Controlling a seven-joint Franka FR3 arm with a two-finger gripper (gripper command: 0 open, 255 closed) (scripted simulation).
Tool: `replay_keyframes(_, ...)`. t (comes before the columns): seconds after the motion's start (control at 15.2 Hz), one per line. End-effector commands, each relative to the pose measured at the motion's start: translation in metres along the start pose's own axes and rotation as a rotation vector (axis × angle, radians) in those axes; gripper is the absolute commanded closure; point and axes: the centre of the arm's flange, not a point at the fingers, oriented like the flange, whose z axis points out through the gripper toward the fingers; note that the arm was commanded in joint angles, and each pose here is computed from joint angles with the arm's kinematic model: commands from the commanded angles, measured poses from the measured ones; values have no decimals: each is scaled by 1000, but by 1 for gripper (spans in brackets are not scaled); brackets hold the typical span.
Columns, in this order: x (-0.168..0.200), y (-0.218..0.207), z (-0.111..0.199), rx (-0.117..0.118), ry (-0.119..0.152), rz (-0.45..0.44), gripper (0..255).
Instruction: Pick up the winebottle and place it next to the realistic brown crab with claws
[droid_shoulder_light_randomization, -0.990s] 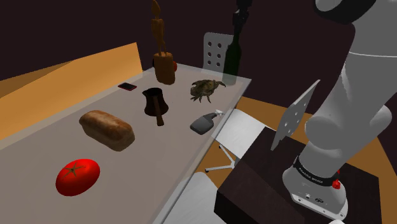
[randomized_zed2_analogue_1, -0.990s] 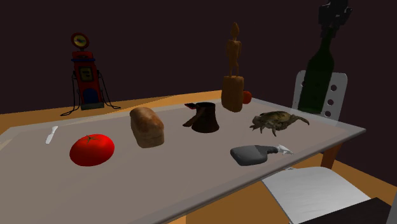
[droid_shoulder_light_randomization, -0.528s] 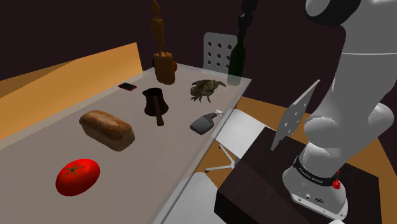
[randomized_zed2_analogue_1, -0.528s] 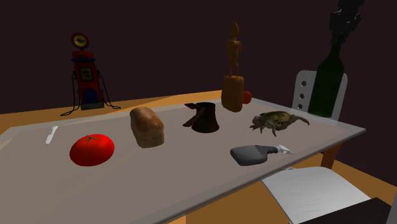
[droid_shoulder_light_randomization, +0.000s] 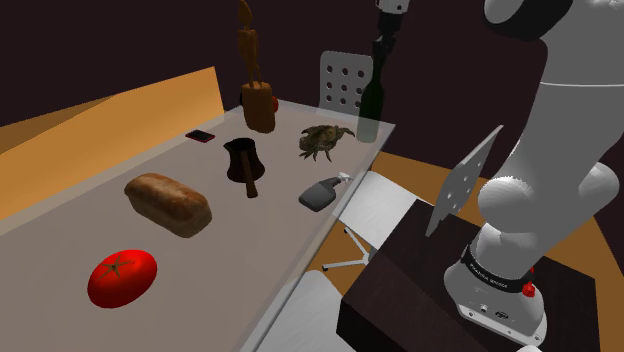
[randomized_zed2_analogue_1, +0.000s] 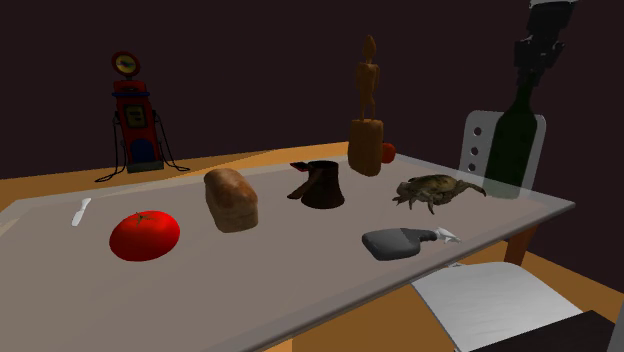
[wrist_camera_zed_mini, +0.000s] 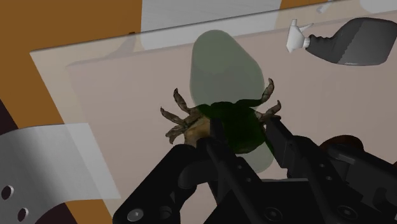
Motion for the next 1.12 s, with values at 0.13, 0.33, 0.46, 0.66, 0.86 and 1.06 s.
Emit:
replay_keyframes(0.13, -3, 0, 21, -1, 1, 0, 255)
replay_keyframes(0.33, -4, 0, 37, -1, 1, 0, 255)
replay_keyframes(0.46, -5, 0, 47, -1, 1, 0, 255)
replay_keyframes(0.66, -7, -1, 63, -1, 1, 0, 255)
replay_keyframes(0.86, -8, -1, 79, -1, 1, 0, 255)
replay_keyframes(1.06, -10, -1, 90, -1, 1, 0, 255)
